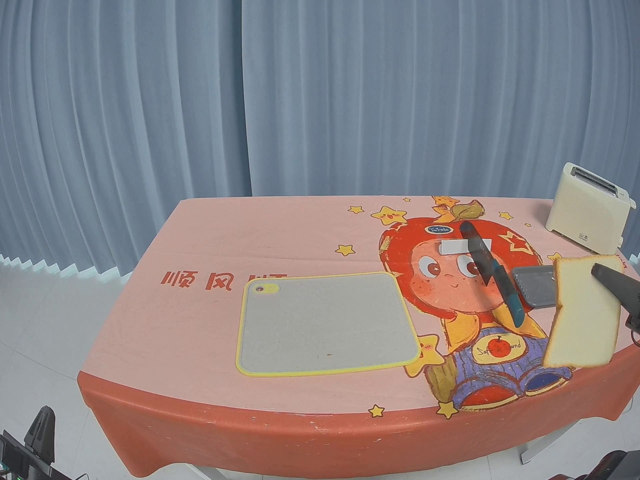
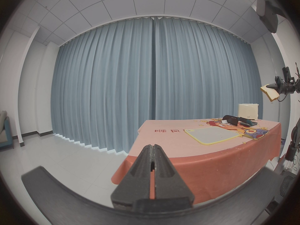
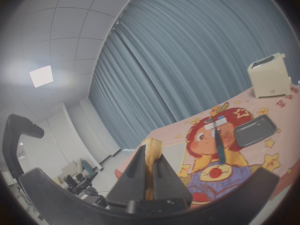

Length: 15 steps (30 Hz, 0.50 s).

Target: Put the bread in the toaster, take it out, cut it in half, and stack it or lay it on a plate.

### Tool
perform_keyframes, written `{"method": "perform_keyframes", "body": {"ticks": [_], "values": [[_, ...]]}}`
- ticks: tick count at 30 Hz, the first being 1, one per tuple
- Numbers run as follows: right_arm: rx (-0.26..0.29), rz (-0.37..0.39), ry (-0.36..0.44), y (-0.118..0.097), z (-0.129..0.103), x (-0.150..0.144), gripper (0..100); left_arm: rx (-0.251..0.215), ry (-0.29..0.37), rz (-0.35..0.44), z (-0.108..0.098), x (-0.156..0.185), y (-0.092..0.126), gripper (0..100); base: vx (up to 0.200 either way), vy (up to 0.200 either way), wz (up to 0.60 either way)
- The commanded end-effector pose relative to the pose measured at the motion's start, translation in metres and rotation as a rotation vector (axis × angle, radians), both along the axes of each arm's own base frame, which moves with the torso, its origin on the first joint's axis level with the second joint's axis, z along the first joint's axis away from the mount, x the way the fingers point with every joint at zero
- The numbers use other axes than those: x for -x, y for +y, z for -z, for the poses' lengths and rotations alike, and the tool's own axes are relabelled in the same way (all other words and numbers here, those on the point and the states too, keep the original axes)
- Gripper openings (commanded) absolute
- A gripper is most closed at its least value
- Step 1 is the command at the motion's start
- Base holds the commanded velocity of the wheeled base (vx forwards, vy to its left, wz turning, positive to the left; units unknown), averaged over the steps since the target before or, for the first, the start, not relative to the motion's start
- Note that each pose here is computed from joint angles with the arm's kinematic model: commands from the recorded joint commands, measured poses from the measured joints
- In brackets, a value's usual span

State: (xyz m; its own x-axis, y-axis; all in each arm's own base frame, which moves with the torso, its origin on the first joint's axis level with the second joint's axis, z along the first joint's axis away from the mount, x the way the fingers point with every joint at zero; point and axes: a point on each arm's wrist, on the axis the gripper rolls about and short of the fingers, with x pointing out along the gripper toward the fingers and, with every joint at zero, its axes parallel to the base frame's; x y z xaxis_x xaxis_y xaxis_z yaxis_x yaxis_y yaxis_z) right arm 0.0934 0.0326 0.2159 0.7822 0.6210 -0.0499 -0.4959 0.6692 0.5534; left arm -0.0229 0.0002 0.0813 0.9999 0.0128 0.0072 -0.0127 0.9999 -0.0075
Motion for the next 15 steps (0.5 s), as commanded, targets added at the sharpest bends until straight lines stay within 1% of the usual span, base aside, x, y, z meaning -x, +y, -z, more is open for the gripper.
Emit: {"method": "perform_keyframes", "body": {"ticks": [1,5,8,10,11,12,14,15], "values": [[-0.001,-0.019,0.028,0.004,0.002,-0.006,0,0.000,0.001,-0.001,0.005,0.000,0.000,0,0.000,0.200,0.00],[0.001,-0.019,0.048,0.005,0.003,-0.011,0,0.000,0.001,-0.001,0.005,0.000,0.000,0,0.000,0.200,0.00],[0.001,-0.015,0.075,0.007,0.003,-0.019,0,0.003,0.001,-0.004,0.005,0.000,0.000,0,0.000,0.000,0.00],[-0.018,-0.019,0.109,0.010,0.004,-0.024,0,-0.001,0.001,-0.001,0.005,0.000,0.000,0,0.000,0.000,0.00],[-0.018,-0.019,0.109,0.010,0.004,-0.024,0,-0.001,0.001,-0.001,0.005,0.000,0.000,0,0.000,0.000,0.00],[-0.049,-0.048,0.150,0.014,0.006,-0.023,0,0.000,0.001,-0.001,0.005,0.000,0.000,0,0.000,0.000,0.00],[-0.067,-0.070,0.168,0.017,0.007,-0.021,0,0.000,0.000,-0.001,0.005,0.000,0.000,0,0.000,0.000,0.00],[-0.091,-0.093,0.202,0.020,0.009,-0.019,0,0.000,0.001,-0.001,0.005,0.000,0.000,0,0.000,0.000,0.00]]}}
